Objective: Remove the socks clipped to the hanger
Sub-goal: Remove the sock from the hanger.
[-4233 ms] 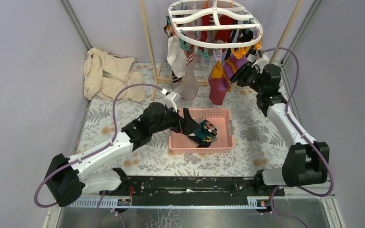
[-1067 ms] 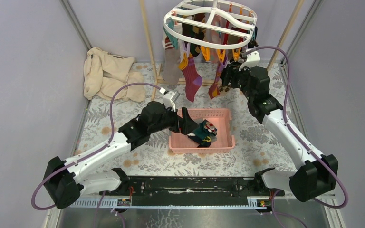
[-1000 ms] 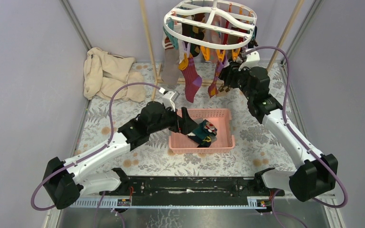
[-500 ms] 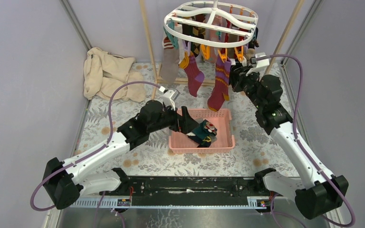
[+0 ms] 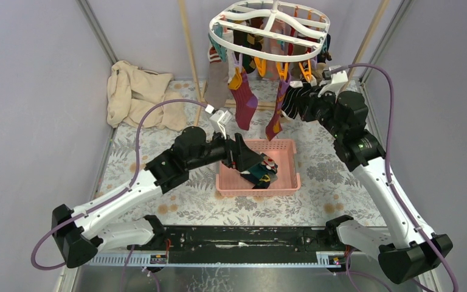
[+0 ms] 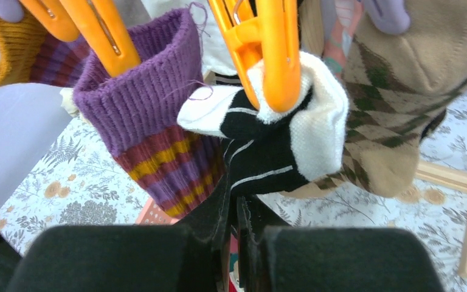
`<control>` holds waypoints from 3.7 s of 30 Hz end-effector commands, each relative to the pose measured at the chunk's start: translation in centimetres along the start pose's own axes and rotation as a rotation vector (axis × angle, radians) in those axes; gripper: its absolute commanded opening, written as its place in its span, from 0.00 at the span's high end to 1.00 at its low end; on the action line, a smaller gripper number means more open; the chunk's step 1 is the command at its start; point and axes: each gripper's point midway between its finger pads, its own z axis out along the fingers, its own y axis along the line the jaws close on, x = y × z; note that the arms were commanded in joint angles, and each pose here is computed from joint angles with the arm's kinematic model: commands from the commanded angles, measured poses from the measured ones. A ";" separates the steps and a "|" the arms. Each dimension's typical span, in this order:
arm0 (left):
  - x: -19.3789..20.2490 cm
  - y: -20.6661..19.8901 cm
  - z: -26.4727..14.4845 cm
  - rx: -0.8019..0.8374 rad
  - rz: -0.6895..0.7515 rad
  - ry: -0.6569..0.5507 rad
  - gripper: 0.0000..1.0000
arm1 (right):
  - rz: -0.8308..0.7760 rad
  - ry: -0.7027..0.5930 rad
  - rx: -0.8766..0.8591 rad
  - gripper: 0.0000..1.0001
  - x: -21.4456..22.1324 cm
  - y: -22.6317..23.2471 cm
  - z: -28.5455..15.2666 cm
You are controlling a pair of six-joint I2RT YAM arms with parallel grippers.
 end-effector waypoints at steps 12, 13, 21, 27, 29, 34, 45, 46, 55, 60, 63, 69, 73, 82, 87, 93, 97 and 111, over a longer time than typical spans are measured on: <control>-3.0 -7.3 0.9 0.200 -0.012 -0.116 0.01 | 0.027 0.103 -0.030 0.93 -1.9 1.8 -3.2; -3.1 -7.3 1.2 0.198 -0.013 -0.125 0.01 | 0.038 0.111 -0.063 0.93 -1.8 2.5 -3.4; -3.0 -5.5 3.6 0.171 0.008 -0.211 0.01 | 0.131 0.154 -0.312 0.92 -1.8 7.2 -4.5; -3.8 -4.4 4.9 0.161 0.038 -0.273 0.01 | 0.203 0.168 -0.420 0.92 -1.4 9.1 -4.8; -4.0 -3.6 5.6 0.149 0.025 -0.283 0.01 | 0.222 0.169 -0.448 0.92 -1.4 9.5 -4.8; -5.2 -2.1 5.3 0.189 -0.051 -0.362 0.01 | 0.243 0.182 -0.470 0.92 -1.0 9.8 -4.8; -7.1 -0.4 3.7 0.192 -0.084 -0.479 0.01 | 0.259 0.209 -0.492 0.92 -0.2 10.1 -4.8; -7.2 -0.2 3.6 0.198 -0.090 -0.491 0.01 | 0.261 0.212 -0.493 0.92 -0.1 10.1 -4.7; -8.4 0.6 3.3 0.217 -0.104 -0.544 0.12 | 0.291 0.235 -0.518 0.92 0.5 10.4 -4.3; -8.9 0.8 3.5 0.237 -0.105 -0.537 0.39 | 0.309 0.249 -0.535 0.92 0.9 10.6 -4.0; -9.0 1.0 3.6 0.234 -0.104 -0.535 0.46 | 0.314 0.247 -0.543 0.92 0.8 10.7 -4.0; -9.2 1.4 3.7 0.227 -0.104 -0.524 0.99 | 0.320 0.259 -0.542 0.92 1.2 10.6 -3.8; -9.6 1.1 3.3 0.234 -0.096 -0.520 1.00 | 0.319 0.270 -0.532 0.88 1.8 10.4 -3.6; -9.6 1.0 2.9 0.183 -0.087 -0.436 1.00 | 0.241 0.229 -0.312 0.43 2.2 6.8 -2.7; -9.7 1.4 3.1 0.164 -0.089 -0.408 1.00 | 0.177 0.125 -0.152 0.40 -0.3 4.3 -2.9; -10.1 1.3 3.8 0.159 -0.074 -0.382 1.00 | 0.129 0.002 -0.116 0.40 -5.0 4.2 -3.8; -10.0 1.3 4.4 0.163 -0.074 -0.358 1.00 | 0.111 -0.078 -0.134 0.36 -8.0 4.7 -3.2; -9.6 1.3 4.4 0.164 -0.074 -0.337 1.00 | 0.059 -0.172 -0.135 0.33 -10.4 4.2 0.6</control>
